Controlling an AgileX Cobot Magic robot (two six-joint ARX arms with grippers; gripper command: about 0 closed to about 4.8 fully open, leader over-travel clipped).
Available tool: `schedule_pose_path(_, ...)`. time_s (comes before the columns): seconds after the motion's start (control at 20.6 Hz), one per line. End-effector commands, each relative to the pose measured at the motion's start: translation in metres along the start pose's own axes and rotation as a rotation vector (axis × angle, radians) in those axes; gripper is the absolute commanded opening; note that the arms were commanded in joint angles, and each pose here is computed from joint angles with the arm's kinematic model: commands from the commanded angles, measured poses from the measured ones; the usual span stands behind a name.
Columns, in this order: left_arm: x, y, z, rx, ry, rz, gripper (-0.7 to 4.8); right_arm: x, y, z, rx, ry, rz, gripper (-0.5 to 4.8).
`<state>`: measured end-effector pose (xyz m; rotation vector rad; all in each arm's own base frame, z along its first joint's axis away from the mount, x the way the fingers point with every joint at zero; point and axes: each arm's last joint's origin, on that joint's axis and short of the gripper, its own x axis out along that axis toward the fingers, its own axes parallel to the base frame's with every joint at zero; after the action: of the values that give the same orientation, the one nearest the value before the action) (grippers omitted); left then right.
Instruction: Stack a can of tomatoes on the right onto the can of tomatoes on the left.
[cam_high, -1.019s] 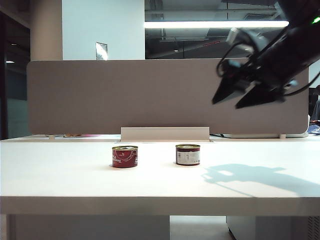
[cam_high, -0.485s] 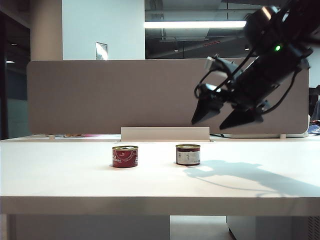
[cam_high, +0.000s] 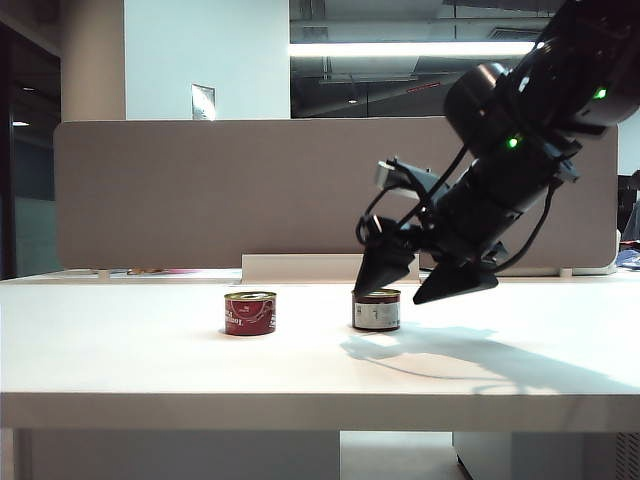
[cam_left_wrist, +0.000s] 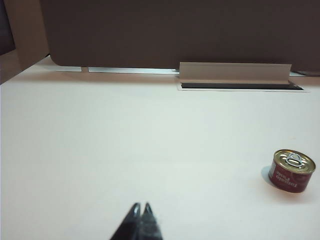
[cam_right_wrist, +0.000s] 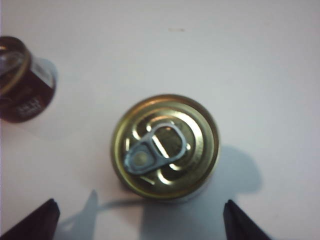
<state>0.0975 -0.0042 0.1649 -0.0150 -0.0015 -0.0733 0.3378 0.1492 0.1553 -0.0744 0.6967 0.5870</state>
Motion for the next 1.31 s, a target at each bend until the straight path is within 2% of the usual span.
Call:
schedule_pose_path(0.05,0.0,0.0,0.002,0.004,-0.011,-0.002,-0.06,0.005,0.0,0.003,-0.01,-0.033,-0.029,4.79)
schedule_pose_path(0.49,0.0,0.0,0.002,0.004,-0.011,-0.001,-0.06,0.014,0.004,0.005,-0.024,-0.104,-0.022,4.79)
schedule_pose_path(1.16,0.0,0.0,0.002,0.004,-0.011,-0.001,-0.06,0.035,0.004,0.003,-0.031,-0.113,-0.078,4.79)
schedule_pose_path(1.21,0.0,0.0,0.002,0.004,-0.011,-0.001,-0.06,0.036,0.004,0.002,-0.03,-0.111,-0.078,4.75)
schedule_pose_path(1.31,0.0,0.0,0.002,0.004,-0.011,-0.001,-0.06,0.037,0.004,0.002,-0.03,-0.108,-0.078,4.17)
